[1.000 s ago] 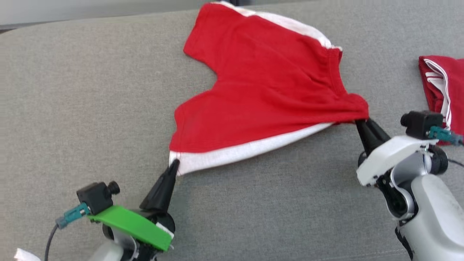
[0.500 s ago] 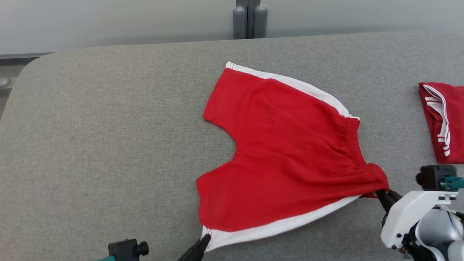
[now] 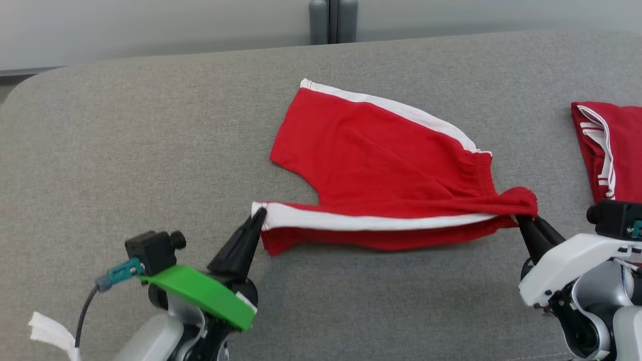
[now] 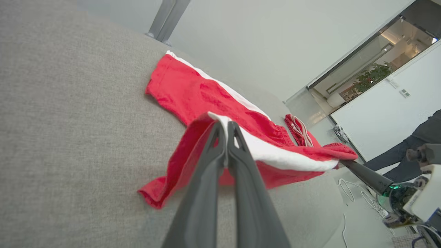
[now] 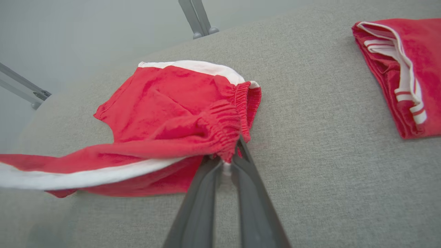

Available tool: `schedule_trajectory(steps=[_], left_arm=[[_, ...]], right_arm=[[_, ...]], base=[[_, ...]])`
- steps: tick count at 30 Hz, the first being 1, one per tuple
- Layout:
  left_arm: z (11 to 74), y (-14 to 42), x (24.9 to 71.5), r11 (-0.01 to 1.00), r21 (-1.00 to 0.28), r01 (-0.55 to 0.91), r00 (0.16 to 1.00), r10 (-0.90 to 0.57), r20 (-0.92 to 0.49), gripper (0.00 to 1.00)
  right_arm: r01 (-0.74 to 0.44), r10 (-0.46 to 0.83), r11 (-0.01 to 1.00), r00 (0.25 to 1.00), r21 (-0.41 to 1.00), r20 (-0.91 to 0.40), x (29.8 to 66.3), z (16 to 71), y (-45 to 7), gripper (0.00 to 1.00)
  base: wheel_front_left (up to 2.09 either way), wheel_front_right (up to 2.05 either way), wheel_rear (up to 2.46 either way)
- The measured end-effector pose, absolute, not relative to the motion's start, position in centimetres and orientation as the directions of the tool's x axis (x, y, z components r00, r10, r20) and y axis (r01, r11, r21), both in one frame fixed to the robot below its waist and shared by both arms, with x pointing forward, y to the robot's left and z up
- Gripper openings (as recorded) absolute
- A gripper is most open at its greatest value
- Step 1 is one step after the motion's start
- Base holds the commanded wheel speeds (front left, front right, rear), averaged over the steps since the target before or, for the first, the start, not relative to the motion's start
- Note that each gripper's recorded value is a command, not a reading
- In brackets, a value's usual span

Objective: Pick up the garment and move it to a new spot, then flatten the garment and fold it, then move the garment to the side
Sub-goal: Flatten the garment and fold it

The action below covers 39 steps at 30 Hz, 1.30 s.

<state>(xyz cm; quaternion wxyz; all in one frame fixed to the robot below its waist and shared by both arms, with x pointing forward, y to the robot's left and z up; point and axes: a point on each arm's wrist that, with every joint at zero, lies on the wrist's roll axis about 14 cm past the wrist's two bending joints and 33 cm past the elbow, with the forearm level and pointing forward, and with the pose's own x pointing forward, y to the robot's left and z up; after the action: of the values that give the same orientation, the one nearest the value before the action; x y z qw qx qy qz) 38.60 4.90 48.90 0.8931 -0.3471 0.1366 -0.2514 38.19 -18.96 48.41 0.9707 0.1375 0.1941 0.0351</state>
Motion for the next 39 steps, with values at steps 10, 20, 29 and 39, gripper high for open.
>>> schedule_trajectory(steps=[10,20,29,39], left_arm=[[50.3,4.0,46.1,0.680,-0.608,0.410,0.858,-0.514,0.003,0.00],[49.2,1.9,52.2,0.709,-0.552,0.438,0.845,-0.534,-0.015,0.00],[47.4,-0.1,56.1,0.730,-0.520,0.444,0.838,-0.544,-0.049,0.00],[44.9,-1.6,58.5,0.782,-0.453,0.428,0.838,-0.531,-0.124,0.00]], right_arm=[[0.014,0.108,0.901,0.960,0.433,-0.257,42.1,47.9,-19.3,0.00],[0.012,0.112,0.845,0.974,0.535,-0.199,45.5,45.9,-17.9,0.00],[0.036,0.031,0.811,0.994,0.585,-0.103,47.8,45.7,-19.0,0.00],[0.083,-0.053,0.780,0.996,0.620,-0.066,48.3,45.0,-20.4,0.00]], base=[[0.00,0.00,0.00],[0.00,0.00,0.00],[0.00,0.00,0.00],[0.00,0.00,0.00]])
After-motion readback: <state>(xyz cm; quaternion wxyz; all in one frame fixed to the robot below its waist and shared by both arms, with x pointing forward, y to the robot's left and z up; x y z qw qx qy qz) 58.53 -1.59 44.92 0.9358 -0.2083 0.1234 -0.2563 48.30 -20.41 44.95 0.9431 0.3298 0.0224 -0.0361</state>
